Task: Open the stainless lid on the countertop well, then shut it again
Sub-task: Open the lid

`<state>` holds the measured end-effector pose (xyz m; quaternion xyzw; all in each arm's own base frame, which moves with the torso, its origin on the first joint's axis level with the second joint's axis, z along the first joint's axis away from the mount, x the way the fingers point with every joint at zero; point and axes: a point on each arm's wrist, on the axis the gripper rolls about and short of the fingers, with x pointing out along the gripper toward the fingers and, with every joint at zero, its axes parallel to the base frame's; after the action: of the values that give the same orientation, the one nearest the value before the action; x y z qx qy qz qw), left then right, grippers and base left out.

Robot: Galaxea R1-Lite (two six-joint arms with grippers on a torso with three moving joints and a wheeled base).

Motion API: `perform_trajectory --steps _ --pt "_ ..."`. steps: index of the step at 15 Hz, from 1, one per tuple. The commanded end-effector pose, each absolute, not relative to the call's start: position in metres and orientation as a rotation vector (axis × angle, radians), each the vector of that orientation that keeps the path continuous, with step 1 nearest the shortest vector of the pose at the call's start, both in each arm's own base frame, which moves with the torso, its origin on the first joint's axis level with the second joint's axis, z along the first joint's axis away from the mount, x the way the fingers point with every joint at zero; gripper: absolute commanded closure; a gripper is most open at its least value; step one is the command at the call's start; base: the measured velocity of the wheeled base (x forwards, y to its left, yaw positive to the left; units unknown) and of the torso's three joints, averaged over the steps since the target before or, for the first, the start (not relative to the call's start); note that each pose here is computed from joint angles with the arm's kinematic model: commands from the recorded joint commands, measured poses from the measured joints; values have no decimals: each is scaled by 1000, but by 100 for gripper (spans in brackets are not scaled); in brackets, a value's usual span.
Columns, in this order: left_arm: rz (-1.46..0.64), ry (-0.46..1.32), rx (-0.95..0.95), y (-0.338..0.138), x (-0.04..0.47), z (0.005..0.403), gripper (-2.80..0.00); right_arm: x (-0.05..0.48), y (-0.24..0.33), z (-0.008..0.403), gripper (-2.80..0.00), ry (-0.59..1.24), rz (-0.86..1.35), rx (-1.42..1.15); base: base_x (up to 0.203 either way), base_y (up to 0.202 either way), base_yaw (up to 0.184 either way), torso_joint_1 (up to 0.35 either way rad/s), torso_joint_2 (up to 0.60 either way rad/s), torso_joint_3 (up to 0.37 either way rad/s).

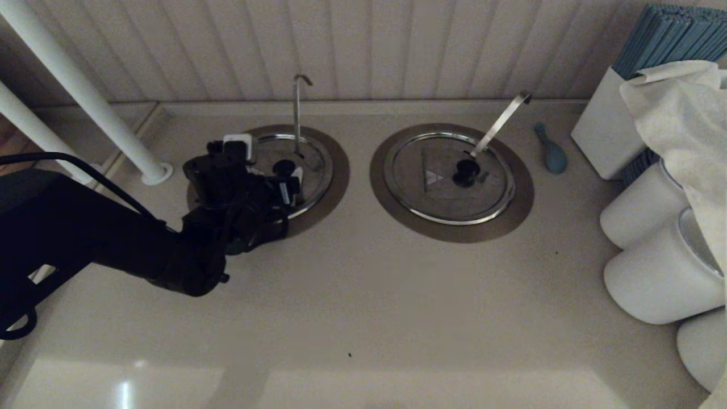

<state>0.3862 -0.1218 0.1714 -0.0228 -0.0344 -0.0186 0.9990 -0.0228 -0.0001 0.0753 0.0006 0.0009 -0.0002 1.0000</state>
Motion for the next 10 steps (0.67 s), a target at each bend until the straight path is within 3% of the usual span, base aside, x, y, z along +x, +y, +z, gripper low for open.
perform_trajectory --steps 1,10 --pt "-32 -76 -48 -120 387 172 -280 -23 0 75 -280 3 0 2 0 0 0 0 0 0" --pt "-17 -113 -59 -113 384 186 -280 -23 0 75 -280 3 0 2 0 0 0 0 0 0"
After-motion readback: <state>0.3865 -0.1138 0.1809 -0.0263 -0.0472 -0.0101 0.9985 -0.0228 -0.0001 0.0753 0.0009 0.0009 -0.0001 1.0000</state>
